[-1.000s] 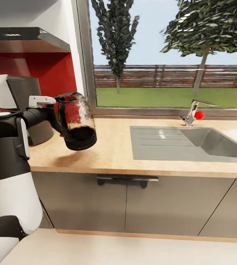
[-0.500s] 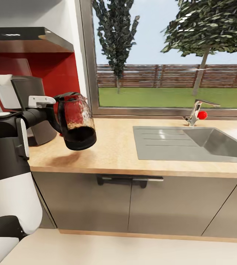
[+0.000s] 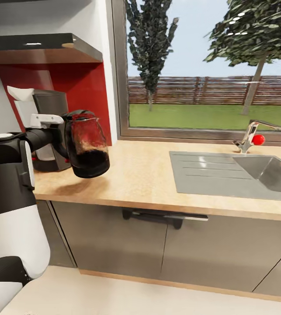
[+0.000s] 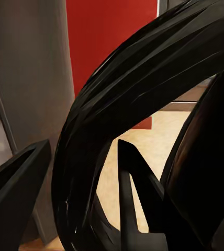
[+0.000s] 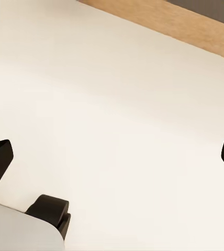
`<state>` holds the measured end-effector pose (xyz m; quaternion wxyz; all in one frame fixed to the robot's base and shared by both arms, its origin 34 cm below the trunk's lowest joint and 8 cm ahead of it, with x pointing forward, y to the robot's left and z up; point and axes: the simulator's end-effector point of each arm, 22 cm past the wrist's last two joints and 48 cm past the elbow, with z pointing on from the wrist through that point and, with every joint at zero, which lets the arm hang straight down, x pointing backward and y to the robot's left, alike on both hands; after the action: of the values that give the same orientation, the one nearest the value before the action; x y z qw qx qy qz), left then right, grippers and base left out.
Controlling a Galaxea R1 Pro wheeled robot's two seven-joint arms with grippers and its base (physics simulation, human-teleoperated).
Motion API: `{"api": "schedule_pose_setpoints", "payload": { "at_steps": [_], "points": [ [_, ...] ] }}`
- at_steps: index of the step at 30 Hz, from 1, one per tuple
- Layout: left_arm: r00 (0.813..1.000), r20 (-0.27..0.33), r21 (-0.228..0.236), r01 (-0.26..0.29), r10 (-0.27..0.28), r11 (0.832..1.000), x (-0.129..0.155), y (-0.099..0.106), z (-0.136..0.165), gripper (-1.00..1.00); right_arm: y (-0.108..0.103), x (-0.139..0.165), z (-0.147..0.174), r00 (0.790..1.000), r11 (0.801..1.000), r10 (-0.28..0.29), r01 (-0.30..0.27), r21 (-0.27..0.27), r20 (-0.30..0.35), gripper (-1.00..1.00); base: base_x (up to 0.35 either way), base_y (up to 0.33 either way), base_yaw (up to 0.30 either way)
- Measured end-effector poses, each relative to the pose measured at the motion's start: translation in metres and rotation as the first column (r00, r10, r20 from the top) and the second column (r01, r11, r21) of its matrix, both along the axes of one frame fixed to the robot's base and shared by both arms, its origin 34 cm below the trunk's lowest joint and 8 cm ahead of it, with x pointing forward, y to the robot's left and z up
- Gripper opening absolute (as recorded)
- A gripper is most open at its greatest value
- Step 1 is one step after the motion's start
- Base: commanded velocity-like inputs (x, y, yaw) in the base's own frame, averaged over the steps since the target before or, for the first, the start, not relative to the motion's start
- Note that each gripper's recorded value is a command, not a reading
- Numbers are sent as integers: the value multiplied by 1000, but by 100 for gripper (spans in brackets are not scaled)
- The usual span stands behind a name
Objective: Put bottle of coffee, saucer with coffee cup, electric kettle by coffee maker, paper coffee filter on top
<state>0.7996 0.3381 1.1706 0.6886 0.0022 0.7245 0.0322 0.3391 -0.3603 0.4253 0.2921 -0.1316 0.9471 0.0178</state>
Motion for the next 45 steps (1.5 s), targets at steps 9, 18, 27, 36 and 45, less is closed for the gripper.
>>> {"api": "schedule_pose_setpoints", "payload": {
  "at_steps": [9, 18, 27, 36, 45],
  "points": [
    [1000, 0, 2, -3, 3, 1000, 0, 0, 0, -100, 0, 0, 0, 1000, 1000, 1, -1, 0, 0, 100, 59, 0, 10],
    [1000, 0, 2, -3, 3, 1000, 0, 0, 0, -100, 0, 0, 0, 1000, 1000, 2, -2, 0, 0, 100, 157, 0, 0],
    [1000, -1, 1, -2, 2, 1000, 0, 0, 0, -100, 0, 0, 0, 1000, 1000, 1, -1, 0, 0, 100, 103, 0, 0],
    [1000, -2, 2, -3, 3, 1000, 0, 0, 0, -100, 0, 0, 0, 1000, 1000, 1, -1, 0, 0, 100, 131, 0, 0],
    [1000, -4, 2, -2, 2, 1000, 1, 0, -1, -100, 0, 0, 0, 1000, 1000, 2, -2, 0, 0, 100, 30, 0, 0]
  ]
}}
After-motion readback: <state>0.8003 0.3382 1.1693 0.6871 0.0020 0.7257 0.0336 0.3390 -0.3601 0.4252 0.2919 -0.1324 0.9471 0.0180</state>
